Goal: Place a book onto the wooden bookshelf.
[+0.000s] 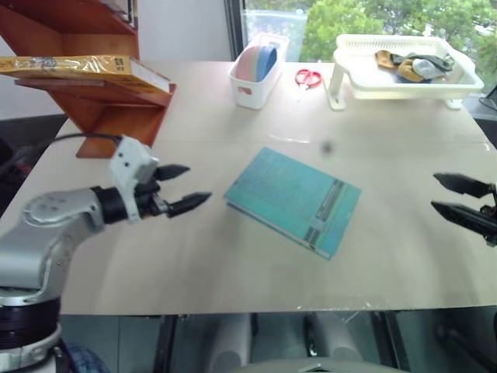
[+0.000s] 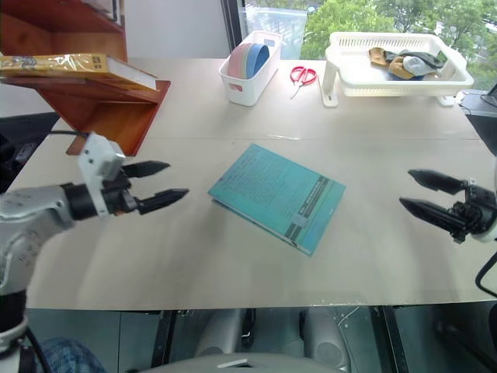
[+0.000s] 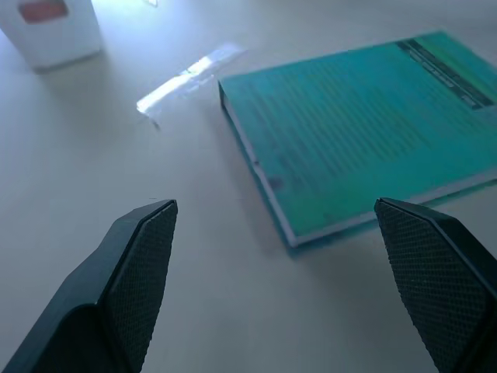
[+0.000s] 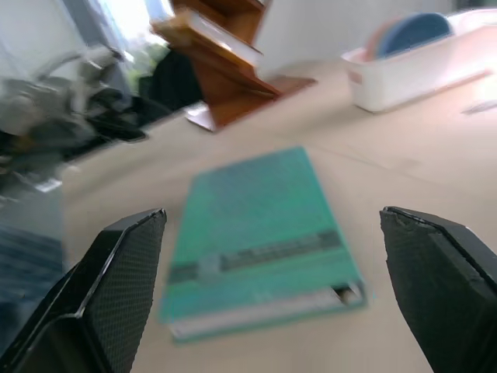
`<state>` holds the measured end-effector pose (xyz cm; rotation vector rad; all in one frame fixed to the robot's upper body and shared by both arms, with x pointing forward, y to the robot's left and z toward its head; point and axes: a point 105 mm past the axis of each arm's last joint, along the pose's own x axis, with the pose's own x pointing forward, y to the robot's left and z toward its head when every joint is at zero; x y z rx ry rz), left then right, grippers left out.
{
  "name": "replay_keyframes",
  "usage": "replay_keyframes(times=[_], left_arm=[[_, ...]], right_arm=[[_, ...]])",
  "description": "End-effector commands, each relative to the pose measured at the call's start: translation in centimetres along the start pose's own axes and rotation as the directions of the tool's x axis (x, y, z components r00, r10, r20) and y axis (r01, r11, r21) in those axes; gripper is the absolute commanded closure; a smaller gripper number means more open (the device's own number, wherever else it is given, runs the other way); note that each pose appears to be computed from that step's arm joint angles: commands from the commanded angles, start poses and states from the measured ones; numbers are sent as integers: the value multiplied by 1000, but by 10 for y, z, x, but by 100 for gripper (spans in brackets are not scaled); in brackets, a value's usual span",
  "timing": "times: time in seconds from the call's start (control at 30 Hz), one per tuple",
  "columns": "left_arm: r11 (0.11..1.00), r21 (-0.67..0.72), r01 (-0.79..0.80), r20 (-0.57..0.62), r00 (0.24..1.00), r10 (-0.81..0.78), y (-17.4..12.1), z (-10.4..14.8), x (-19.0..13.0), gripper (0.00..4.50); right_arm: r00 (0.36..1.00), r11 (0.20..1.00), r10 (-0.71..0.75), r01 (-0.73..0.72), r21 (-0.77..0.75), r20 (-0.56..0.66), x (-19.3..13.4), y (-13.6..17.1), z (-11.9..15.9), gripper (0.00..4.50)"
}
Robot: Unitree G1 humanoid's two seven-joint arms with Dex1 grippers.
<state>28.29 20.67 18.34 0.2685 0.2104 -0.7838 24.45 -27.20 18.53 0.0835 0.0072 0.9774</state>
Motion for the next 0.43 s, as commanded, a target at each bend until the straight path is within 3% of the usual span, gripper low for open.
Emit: replay_keyframes(times=[0.03, 0.2, 0.43], left_arm=[[998, 36, -48, -63, 997, 50, 5, -24, 1, 23], [998, -17, -53, -42, 998, 52, 8, -55, 11, 23], [998, -67, -21, 44, 999, 24, 2, -60, 28, 23]], right_arm=[[986, 978, -162, 155, -138, -37, -26, -10, -9, 0], [956, 946, -286, 271, -179, -61, -46, -15, -39, 0], [935, 926, -352, 341, -163, -50, -54, -11, -62, 0]])
